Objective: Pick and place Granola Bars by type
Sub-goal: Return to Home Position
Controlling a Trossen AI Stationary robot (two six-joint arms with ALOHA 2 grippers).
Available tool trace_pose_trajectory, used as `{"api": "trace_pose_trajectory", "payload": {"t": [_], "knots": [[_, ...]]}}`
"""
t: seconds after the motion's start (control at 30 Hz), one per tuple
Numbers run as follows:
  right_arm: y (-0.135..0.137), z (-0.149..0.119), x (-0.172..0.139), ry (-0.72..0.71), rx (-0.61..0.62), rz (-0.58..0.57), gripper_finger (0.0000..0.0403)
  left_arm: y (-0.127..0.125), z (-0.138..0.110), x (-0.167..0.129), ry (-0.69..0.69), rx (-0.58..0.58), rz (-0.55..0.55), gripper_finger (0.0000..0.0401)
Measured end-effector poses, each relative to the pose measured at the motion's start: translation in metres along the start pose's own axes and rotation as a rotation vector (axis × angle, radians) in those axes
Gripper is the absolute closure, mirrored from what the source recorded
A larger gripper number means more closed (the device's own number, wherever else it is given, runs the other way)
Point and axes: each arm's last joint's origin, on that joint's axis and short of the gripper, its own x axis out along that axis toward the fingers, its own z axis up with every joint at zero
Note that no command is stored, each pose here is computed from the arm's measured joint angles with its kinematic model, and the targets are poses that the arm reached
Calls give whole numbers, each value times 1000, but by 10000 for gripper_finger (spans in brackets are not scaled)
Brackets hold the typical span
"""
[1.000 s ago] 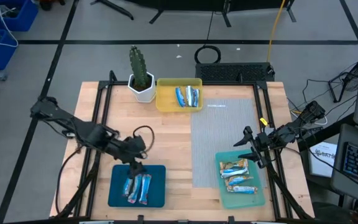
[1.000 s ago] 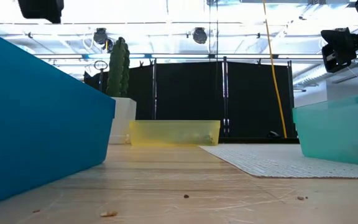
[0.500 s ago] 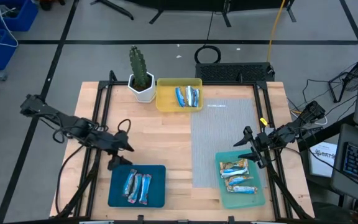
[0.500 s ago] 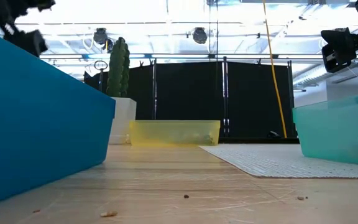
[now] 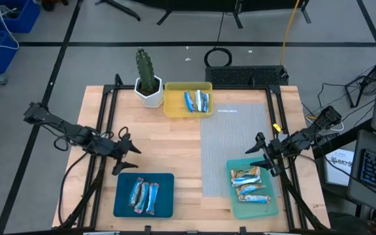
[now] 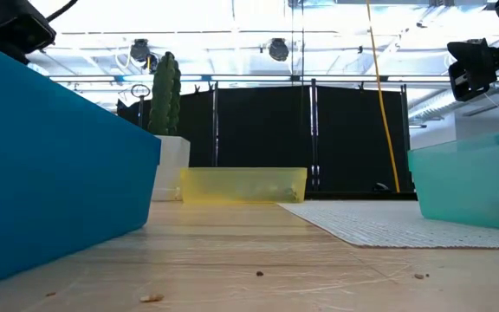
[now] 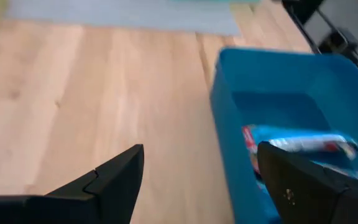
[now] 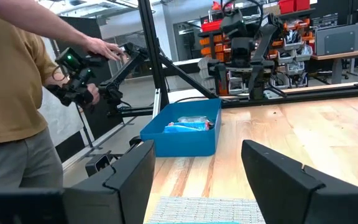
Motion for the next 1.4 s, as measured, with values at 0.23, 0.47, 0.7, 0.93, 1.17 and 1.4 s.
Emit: {"api": "trace_pose_trajectory", "payload": {"t": [0.23,0.47,0.7,0.93,1.17,1.4], "knots": [[0,0,0,0,0,0,170,7,-10,5,-155,39,54,91],[0,0,0,0,0,0,174,18,-20,6,-226,-6,98,94],[0,0,0,0,0,0,170,25,-23,4,-267,9,116,100],[0,0,0,0,0,0,174,30,-20,-2,-326,34,164,92],[0,0,0,0,0,0,175,32,-23,-2,-361,43,131,93],[0,0,0,0,0,0,173,37,-22,-2,-359,32,176,97]]}}
